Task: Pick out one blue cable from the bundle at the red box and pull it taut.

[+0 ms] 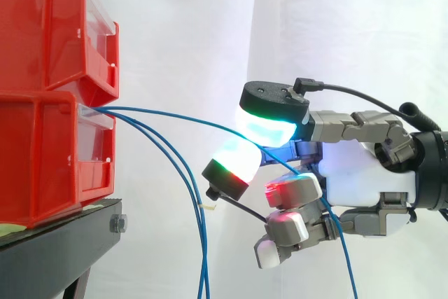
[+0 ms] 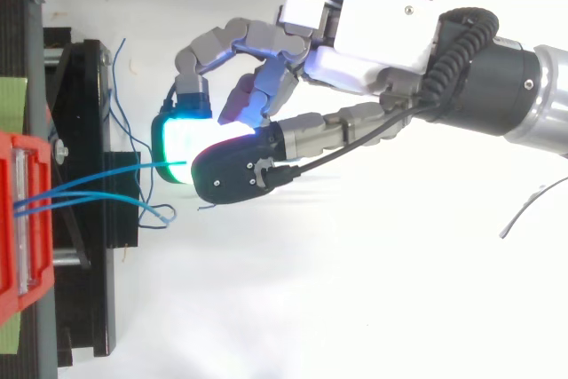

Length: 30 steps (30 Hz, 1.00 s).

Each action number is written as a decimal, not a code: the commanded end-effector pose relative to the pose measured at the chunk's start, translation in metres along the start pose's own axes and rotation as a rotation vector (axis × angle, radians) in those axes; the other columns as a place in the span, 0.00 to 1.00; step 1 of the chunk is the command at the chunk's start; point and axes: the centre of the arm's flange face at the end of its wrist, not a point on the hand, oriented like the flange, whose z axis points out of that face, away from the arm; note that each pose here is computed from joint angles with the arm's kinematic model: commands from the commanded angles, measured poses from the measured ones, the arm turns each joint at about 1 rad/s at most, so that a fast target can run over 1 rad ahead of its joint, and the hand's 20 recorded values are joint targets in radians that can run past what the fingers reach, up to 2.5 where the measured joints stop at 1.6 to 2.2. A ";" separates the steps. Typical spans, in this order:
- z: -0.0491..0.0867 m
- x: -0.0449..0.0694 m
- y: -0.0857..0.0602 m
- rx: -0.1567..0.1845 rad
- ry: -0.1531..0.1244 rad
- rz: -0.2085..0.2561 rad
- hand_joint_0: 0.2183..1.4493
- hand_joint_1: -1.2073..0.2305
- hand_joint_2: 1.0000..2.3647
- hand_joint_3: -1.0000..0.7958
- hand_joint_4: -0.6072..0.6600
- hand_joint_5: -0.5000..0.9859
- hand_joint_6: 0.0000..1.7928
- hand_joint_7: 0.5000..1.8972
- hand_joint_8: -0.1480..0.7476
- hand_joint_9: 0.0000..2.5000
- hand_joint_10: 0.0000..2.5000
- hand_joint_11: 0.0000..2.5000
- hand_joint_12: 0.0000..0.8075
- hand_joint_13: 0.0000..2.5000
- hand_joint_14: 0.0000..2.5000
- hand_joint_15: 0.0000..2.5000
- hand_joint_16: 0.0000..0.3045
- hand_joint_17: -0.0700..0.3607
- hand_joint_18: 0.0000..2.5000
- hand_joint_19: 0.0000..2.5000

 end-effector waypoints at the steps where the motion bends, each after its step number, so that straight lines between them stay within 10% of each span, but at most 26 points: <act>1: 0.000 0.000 -0.001 0.001 0.000 0.000 0.31 0.30 0.02 0.63 0.33 0.24 0.50 0.50 0.49 0.55 0.01 0.48 0.45 0.47 0.01 0.35 0.21 0.50 0.29 0.29; 9: 0.000 0.001 -0.001 0.001 0.002 0.000 0.29 0.37 0.01 0.42 0.55 0.23 0.47 0.45 0.47 0.54 0.01 0.48 0.45 0.47 0.01 0.35 0.21 0.50 0.29 0.30; 30: 0.000 0.001 -0.001 0.001 0.002 0.000 0.28 0.38 0.00 0.29 0.58 0.23 0.44 0.44 0.48 0.52 0.01 0.46 0.45 0.47 0.01 0.35 0.21 0.50 0.28 0.30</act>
